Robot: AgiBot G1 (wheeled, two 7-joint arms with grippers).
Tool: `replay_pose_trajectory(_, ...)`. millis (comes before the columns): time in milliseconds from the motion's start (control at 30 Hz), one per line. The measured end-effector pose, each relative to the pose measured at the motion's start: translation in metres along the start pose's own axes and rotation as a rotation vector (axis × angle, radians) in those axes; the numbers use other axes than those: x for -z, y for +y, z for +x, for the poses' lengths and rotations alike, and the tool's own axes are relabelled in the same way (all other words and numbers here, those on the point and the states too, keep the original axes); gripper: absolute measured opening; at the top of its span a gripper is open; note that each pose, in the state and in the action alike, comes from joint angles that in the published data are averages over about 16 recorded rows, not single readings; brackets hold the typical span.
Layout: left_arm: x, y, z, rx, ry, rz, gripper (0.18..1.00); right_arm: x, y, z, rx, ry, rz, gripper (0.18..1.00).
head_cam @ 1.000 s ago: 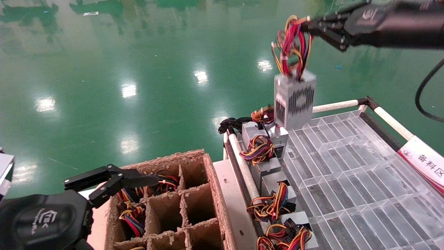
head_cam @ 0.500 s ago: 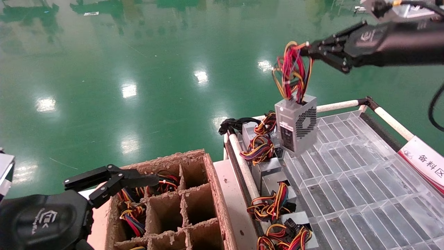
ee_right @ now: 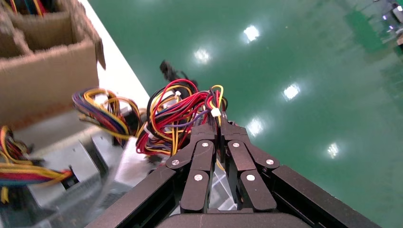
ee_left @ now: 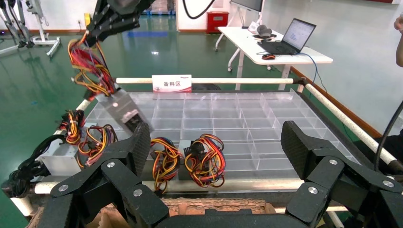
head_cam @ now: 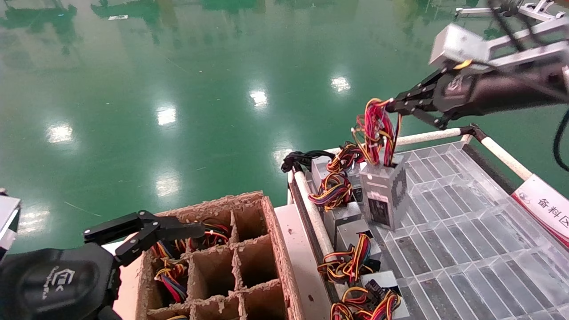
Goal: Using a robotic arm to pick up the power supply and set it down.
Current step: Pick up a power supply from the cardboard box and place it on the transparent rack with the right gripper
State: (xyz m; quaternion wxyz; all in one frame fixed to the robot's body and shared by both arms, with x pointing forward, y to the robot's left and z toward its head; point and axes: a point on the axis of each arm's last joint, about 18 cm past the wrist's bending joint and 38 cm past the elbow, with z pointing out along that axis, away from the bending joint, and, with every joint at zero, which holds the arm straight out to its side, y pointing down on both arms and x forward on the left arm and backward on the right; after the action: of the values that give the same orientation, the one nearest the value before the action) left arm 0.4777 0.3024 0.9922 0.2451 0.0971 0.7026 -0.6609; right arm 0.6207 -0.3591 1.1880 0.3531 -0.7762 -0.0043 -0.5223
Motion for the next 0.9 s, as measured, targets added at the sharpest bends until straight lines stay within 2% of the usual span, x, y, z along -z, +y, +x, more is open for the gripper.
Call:
replay_pose_trajectory(300,0.000,0.000,0.000,0.000,0.000,0.000,1.000,-0.028,0.007,-0.012,0.074,-0.039,-0.052,0.193)
replay_pose_trajectory(600,0.000,0.000,0.000,0.000,0.000,0.000,1.000,-0.045,0.026,-0.024,0.062,-0.051,-0.072,0.193)
replay_pose_trajectory(900,0.000,0.000,0.000,0.000,0.000,0.000,1.000,-0.043,0.043,-0.024,0.064,-0.031,-0.108,0.193)
